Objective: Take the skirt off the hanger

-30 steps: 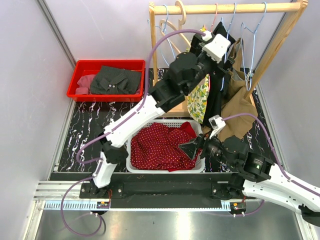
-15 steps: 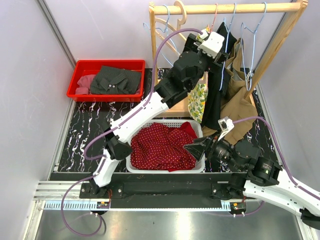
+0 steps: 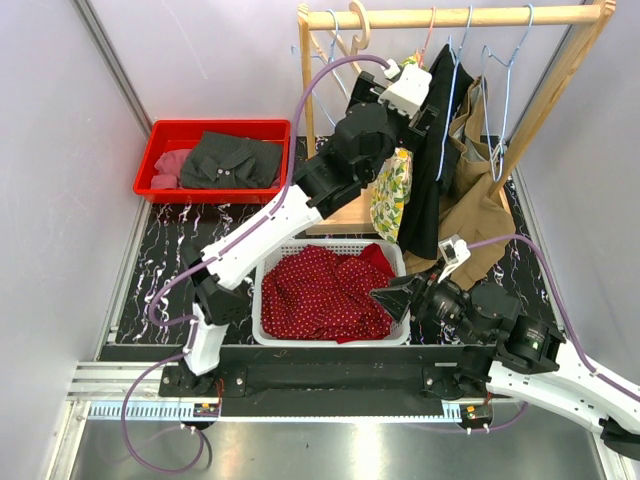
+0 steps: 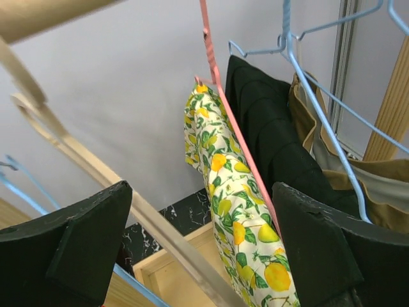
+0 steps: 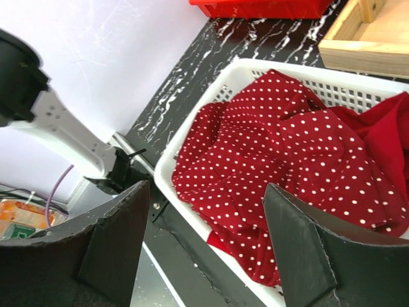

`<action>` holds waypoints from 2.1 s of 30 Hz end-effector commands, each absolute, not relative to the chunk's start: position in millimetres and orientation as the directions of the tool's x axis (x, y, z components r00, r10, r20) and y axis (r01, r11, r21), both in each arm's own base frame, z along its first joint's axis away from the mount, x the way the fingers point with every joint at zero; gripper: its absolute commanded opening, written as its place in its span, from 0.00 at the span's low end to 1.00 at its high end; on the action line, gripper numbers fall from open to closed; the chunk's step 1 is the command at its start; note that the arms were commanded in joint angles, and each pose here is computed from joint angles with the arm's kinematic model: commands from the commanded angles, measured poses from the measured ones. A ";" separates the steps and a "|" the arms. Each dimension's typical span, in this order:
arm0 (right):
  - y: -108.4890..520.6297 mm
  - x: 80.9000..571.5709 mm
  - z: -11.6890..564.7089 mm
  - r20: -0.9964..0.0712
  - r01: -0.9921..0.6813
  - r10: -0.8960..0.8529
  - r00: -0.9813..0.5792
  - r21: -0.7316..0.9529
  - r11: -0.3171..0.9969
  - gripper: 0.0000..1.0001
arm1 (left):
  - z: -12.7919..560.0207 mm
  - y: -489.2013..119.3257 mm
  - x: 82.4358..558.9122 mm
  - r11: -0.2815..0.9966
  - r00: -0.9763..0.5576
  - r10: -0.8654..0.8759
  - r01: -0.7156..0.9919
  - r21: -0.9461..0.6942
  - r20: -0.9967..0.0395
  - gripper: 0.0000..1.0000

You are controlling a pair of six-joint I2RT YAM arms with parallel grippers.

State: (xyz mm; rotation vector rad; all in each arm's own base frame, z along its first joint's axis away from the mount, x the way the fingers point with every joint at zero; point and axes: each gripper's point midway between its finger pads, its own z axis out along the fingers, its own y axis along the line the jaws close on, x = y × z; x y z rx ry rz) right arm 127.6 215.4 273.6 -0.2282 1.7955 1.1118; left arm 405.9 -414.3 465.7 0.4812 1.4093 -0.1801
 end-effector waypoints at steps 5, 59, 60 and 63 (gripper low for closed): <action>211.1 131.2 275.9 -0.819 -0.589 0.326 -0.472 0.568 0.575 0.80 | 529.4 -373.2 370.2 0.921 0.236 0.096 0.346 0.176 -0.967 0.97; 195.4 129.4 274.1 -0.798 -0.553 0.373 -0.473 0.598 0.580 0.77 | 433.8 -452.3 413.8 0.829 0.060 0.102 0.546 0.118 -0.993 0.39; 195.0 129.4 275.1 -0.797 -0.552 0.377 -0.472 0.600 0.579 0.77 | 434.5 -451.5 414.6 0.831 0.061 0.101 0.543 0.118 -0.993 0.32; 194.5 128.2 272.2 -0.794 -0.549 0.373 -0.479 0.603 0.579 0.77 | 442.8 -448.0 416.4 0.837 0.077 0.088 0.535 0.116 -0.993 0.07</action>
